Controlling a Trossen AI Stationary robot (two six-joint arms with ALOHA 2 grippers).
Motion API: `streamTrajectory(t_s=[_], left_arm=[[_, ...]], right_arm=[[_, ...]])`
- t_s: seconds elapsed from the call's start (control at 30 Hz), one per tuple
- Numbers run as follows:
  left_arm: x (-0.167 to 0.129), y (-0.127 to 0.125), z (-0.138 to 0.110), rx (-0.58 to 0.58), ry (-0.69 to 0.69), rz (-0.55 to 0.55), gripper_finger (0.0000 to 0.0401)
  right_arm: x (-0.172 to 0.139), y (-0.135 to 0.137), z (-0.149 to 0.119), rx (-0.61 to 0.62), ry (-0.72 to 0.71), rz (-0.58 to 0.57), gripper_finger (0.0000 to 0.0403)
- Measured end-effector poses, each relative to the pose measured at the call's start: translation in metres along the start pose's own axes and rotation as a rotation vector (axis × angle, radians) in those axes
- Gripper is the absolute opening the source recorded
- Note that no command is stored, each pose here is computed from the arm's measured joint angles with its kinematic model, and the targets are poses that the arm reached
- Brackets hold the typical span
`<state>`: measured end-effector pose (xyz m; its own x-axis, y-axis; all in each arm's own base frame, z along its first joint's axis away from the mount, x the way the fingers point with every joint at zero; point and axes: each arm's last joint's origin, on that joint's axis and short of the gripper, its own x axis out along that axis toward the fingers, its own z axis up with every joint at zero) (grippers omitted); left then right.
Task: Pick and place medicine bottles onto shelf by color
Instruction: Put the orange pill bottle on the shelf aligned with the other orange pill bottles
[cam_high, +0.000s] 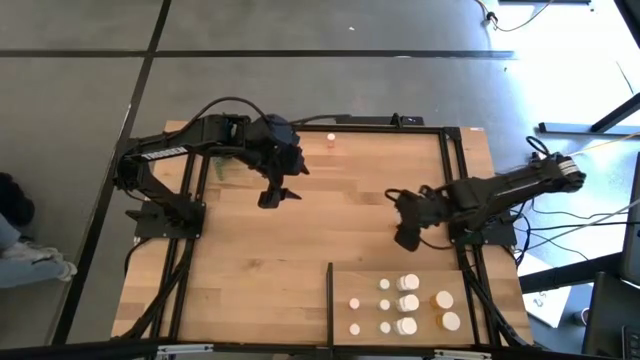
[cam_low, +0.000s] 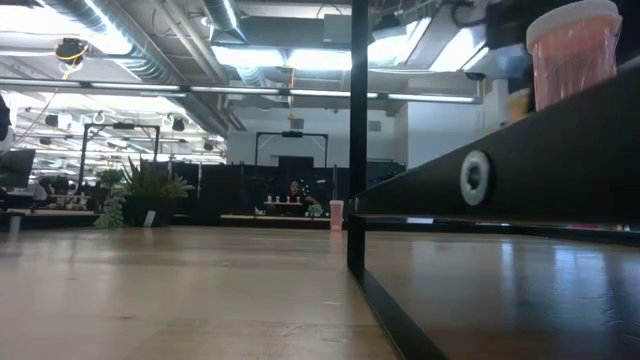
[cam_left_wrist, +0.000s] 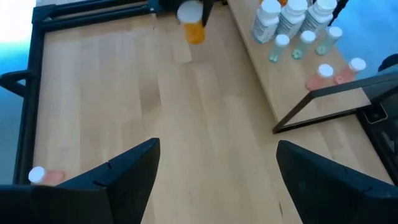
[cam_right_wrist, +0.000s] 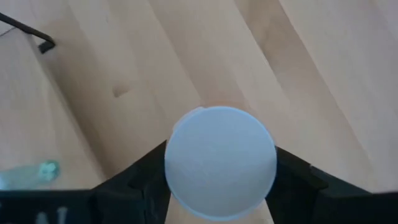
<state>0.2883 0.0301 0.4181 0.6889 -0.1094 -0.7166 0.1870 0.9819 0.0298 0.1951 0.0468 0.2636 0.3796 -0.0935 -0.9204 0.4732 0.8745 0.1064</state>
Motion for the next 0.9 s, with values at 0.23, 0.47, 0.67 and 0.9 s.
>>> streamTrajectory(t_s=[0.23,0.47,0.67,0.9], left_arm=[[0.0,0.0,0.0,-0.002,0.0,-0.001,0.0316],[0.0,-0.002,0.0,-0.004,0.0,-0.007,0.0316],[0.0,-0.002,0.0,-0.003,0.0,-0.007,0.0316],[0.0,-0.002,0.0,-0.003,0.0,-0.007,0.0316]], right_arm=[[-0.02,0.012,-0.031,0.14,0.072,-0.036,0.0206],[-0.029,0.025,-0.062,0.306,0.11,-0.058,0.0206],[-0.029,0.033,-0.087,0.433,0.179,-0.169,0.0206],[-0.021,0.051,-0.106,0.507,0.289,-0.208,0.0206]])
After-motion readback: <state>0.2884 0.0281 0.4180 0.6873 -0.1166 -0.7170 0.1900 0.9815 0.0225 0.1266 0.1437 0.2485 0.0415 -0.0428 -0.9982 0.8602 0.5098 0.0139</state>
